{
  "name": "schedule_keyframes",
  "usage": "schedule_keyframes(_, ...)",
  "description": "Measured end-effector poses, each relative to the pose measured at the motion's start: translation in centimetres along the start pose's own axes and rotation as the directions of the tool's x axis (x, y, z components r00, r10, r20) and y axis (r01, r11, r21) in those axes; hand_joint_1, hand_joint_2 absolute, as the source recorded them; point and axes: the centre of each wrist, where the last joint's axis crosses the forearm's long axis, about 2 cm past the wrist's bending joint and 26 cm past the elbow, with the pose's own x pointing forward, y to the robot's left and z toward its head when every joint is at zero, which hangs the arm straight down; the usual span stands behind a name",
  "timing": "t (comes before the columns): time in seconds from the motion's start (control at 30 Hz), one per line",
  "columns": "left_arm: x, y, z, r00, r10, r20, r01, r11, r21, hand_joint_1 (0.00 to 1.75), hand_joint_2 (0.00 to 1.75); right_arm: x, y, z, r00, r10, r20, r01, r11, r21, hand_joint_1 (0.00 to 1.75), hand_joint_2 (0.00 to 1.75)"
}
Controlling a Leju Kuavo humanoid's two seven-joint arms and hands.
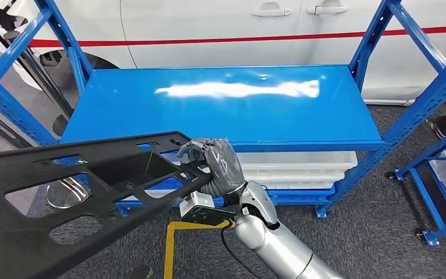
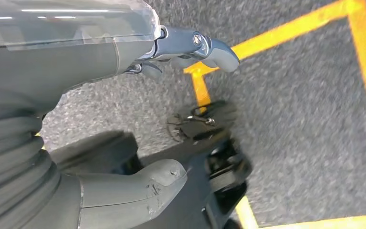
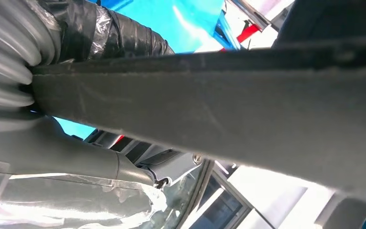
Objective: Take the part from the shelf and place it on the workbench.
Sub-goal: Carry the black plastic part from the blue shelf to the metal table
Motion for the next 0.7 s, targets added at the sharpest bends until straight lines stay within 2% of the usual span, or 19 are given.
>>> schedule_keyframes(0.7,0.01,-0.22,0.02,1.0,0.008,0.002,-0.008,1.0,-0.003,0.0,1.75,-0.18,0.23,0.44,1.0,0.002,-0.013,-0.002,1.0,0.007,1.75,1.75)
